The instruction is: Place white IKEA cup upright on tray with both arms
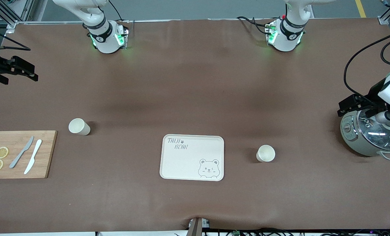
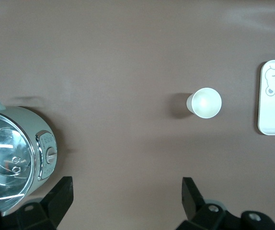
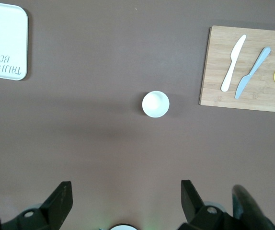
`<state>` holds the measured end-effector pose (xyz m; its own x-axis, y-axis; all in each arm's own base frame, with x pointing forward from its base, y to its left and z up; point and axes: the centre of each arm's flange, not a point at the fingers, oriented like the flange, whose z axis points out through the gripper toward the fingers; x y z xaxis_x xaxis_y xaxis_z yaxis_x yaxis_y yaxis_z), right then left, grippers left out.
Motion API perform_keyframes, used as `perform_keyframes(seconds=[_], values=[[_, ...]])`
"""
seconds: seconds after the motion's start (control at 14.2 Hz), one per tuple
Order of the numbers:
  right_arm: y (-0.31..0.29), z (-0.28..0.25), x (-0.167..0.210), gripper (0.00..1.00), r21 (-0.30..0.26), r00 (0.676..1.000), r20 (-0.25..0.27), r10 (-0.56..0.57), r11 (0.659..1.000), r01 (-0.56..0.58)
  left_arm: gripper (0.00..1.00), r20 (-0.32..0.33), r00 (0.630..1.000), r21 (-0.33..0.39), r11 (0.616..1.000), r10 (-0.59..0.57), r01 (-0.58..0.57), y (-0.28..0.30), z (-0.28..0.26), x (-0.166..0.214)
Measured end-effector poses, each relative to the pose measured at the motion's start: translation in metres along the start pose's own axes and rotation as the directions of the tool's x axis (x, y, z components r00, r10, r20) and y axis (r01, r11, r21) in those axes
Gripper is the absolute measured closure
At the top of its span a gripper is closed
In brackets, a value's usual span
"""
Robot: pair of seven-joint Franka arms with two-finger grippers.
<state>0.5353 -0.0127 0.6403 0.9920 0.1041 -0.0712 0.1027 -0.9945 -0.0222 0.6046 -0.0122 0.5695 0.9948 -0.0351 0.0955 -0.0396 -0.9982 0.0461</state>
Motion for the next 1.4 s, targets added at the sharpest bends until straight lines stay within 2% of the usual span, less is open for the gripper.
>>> perform_keyframes(seconds=[0.63,0.84,1.12,1.4], values=[[0.001,0.0,0.0,0.0,0.0,1.0,0.0,0.001,1.0,-0.001,0.0,-0.023,1.0,-0.001,1.0,0.003,-0.003,0.006,-0.011,0.004],[0.002,0.001,0.0,0.0,0.001,1.0,0.002,0.003,1.0,-0.003,0.0,0.008,1.0,-0.008,1.0,-0.029,0.029,0.032,-0.001,0.017],[0.002,0.003,0.001,0.0,0.001,1.0,0.006,0.004,1.0,-0.004,0.0,0.073,0.995,-0.01,0.998,-0.066,0.067,0.082,0.065,0.056],[0.002,0.004,0.001,0.0,0.001,1.0,0.008,0.004,1.0,-0.004,0.0,0.057,0.994,-0.017,0.996,-0.088,0.089,0.105,0.143,0.092]])
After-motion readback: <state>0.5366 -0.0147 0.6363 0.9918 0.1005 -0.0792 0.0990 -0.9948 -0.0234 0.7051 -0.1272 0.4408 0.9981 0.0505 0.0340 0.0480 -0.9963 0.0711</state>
